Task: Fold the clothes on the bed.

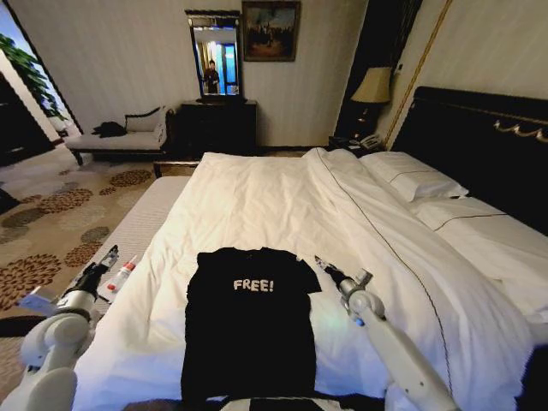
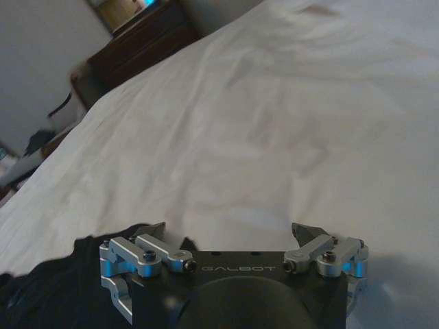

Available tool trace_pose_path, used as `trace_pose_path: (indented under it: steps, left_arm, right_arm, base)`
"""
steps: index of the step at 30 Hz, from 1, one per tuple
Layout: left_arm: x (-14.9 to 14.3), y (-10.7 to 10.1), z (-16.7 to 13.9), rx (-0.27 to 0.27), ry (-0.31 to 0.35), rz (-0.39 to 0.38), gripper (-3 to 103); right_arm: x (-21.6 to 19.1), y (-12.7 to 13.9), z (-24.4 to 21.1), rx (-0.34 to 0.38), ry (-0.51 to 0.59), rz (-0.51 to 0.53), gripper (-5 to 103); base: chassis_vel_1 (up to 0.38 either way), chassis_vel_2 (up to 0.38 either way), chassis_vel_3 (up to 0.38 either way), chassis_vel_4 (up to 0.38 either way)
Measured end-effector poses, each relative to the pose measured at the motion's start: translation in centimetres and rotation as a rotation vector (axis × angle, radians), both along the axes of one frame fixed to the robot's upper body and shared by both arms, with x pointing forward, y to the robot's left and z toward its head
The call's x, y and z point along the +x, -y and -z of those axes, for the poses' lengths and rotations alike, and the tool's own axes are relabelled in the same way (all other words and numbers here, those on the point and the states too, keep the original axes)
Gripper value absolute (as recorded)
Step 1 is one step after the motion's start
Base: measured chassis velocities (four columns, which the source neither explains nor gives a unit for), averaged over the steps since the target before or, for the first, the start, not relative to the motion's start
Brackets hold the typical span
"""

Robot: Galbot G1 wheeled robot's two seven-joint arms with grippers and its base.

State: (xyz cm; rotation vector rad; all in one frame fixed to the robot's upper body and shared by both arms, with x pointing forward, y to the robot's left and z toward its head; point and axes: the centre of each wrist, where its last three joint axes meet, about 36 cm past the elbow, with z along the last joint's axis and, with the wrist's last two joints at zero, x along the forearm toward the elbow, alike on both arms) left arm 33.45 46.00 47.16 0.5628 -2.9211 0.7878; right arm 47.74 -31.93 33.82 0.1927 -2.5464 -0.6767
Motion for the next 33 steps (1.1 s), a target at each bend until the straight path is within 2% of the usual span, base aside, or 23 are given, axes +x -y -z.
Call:
trace_pose_path:
  steps: [4, 12, 15, 16, 19, 21, 25, 26, 28, 31, 33]
  left_arm:
    - [-0.4, -0.5, 0.0, 0.005, -0.003, -0.015, 100]
    - [-0.3, -0.5, 0.2, 0.006, -0.005, -0.018, 100]
    - [-0.3, -0.4, 0.4, 0.008, -0.008, -0.016, 100]
    - [-0.3, -0.4, 0.4, 0.008, -0.008, -0.016, 100]
    - [-0.2, -0.3, 0.4, 0.009, -0.009, -0.014, 100]
    - [-0.2, -0.3, 0.4, 0.009, -0.009, -0.014, 100]
    - [-0.2, -0.2, 0.4, 0.01, -0.008, -0.014, 100]
    - [-0.2, -0.2, 0.4, 0.01, -0.008, -0.014, 100]
    - [-0.3, -0.3, 0.4, 0.011, -0.009, -0.016, 100]
    - [-0.3, -0.3, 0.4, 0.012, -0.009, -0.017, 100]
    - [-0.3, -0.3, 0.5, 0.012, -0.011, -0.019, 100]
  right_arm:
    - [1.1, -0.6, -0.4, 0.023, -0.011, -0.066, 100]
    - [0.8, -0.6, 0.4, 0.047, -0.004, -0.197, 100]
    - [0.6, -0.2, 0.4, 0.062, 0.008, -0.22, 90]
    - [0.6, -0.2, 0.4, 0.062, 0.008, -0.22, 90]
    - [0.5, 0.2, 0.4, 0.072, 0.022, -0.236, 74]
    - [0.5, 0.2, 0.4, 0.073, 0.024, -0.237, 74]
    - [0.1, 0.3, 0.4, 0.077, 0.031, -0.248, 52]
    - [0.1, 0.3, 0.4, 0.077, 0.031, -0.248, 52]
    - [-0.1, 0.1, 0.6, 0.074, 0.031, -0.257, 41]
    - [-0.2, 0.1, 0.6, 0.073, 0.032, -0.263, 35]
    - [-0.3, 0.0, 0.6, 0.074, 0.039, -0.272, 25]
  base:
    - [0.0, 0.0, 0.0, 0.0]
    - [0.0, 0.0, 0.0, 0.0]
    - [0.0, 0.0, 0.0, 0.0]
    - [0.0, 0.0, 0.0, 0.0]
    - [0.0, 0.0, 0.0, 0.0]
    - [0.0, 0.0, 0.0, 0.0]
    - [0.0, 0.0, 0.0, 0.0]
    - [0.0, 0.0, 0.0, 0.0]
    - [0.0, 0.0, 0.0, 0.0]
    - [0.0, 0.0, 0.0, 0.0]
    - [0.0, 0.0, 0.0, 0.0]
